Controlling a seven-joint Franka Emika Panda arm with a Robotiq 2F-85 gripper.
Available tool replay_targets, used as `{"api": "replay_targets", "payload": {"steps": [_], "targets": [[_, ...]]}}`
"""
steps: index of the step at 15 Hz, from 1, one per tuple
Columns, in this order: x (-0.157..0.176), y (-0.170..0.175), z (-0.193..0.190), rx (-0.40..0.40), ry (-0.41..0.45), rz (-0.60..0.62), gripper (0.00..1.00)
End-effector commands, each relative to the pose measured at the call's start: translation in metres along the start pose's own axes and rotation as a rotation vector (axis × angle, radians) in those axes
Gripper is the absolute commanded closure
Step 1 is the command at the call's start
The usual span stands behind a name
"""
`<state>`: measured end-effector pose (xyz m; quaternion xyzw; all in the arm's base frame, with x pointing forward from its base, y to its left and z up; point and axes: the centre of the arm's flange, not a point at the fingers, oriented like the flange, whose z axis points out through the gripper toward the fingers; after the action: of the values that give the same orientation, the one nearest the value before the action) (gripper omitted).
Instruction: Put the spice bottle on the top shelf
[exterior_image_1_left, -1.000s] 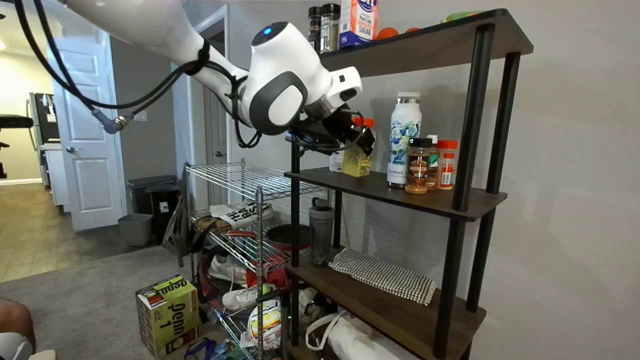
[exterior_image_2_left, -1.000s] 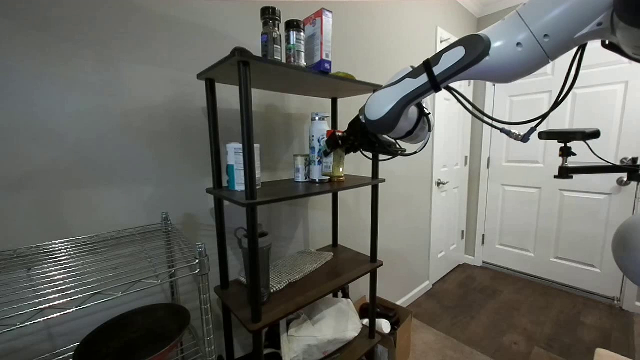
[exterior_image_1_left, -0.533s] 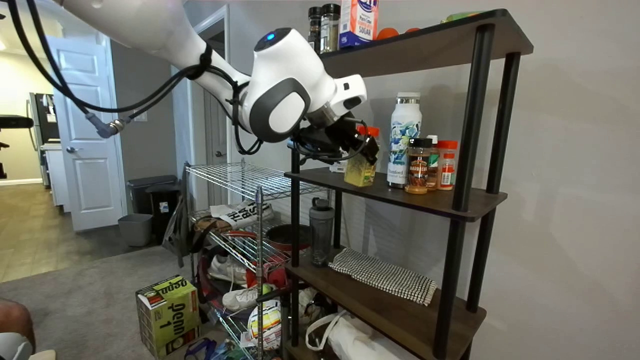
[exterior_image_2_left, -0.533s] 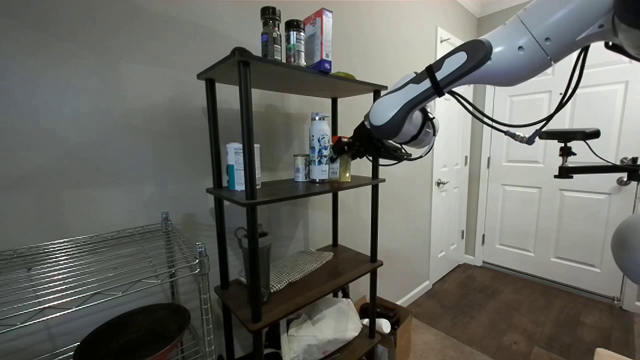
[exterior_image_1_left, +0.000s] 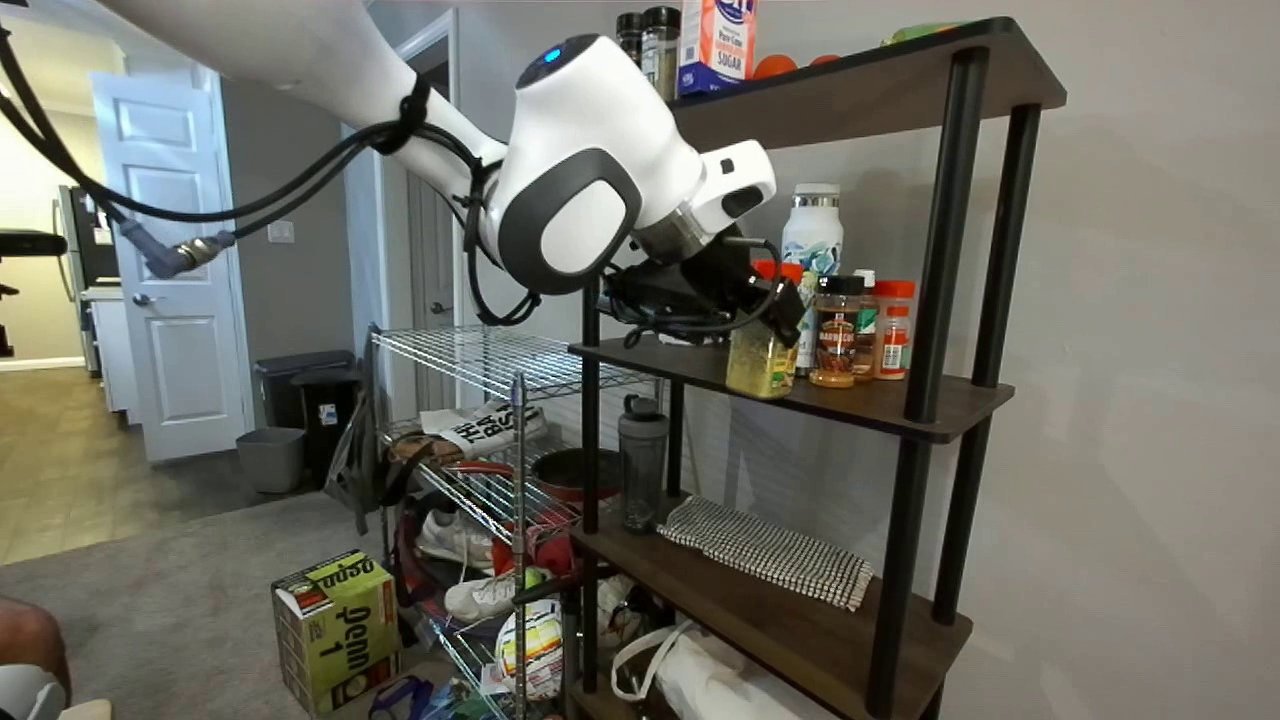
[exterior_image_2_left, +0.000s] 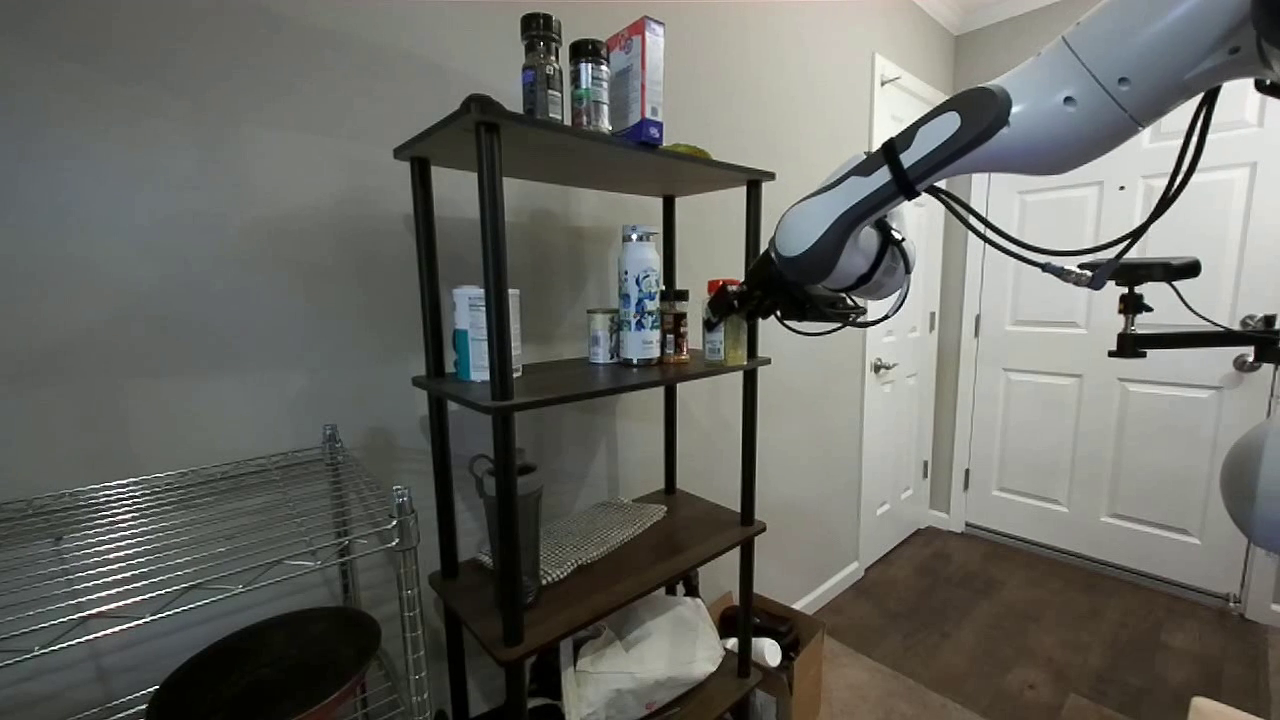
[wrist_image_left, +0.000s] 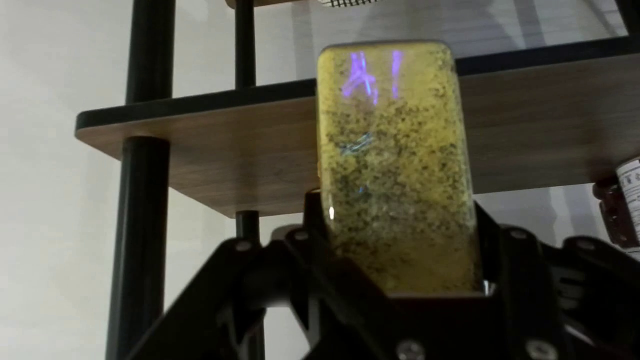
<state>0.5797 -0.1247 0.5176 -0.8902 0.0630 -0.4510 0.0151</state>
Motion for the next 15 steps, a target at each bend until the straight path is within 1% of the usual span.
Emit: {"api": "replay_targets", "payload": {"steps": [1,4,9,12,15], "targets": [[-0.017,0.015,-0.075,-0.004,0.038,-0.055,0.61],[-0.015,0.024,-0.087,-0.015,0.081,-0.073,0.61],[-0.015,0.038,-0.115,-0.026,0.14,-0.14,0.61],[-0.02,0.046,-0.141,-0.02,0.163,-0.174,0.61],[-0.03,0.049,-0.178,-0.017,0.188,-0.188,0.61]]}}
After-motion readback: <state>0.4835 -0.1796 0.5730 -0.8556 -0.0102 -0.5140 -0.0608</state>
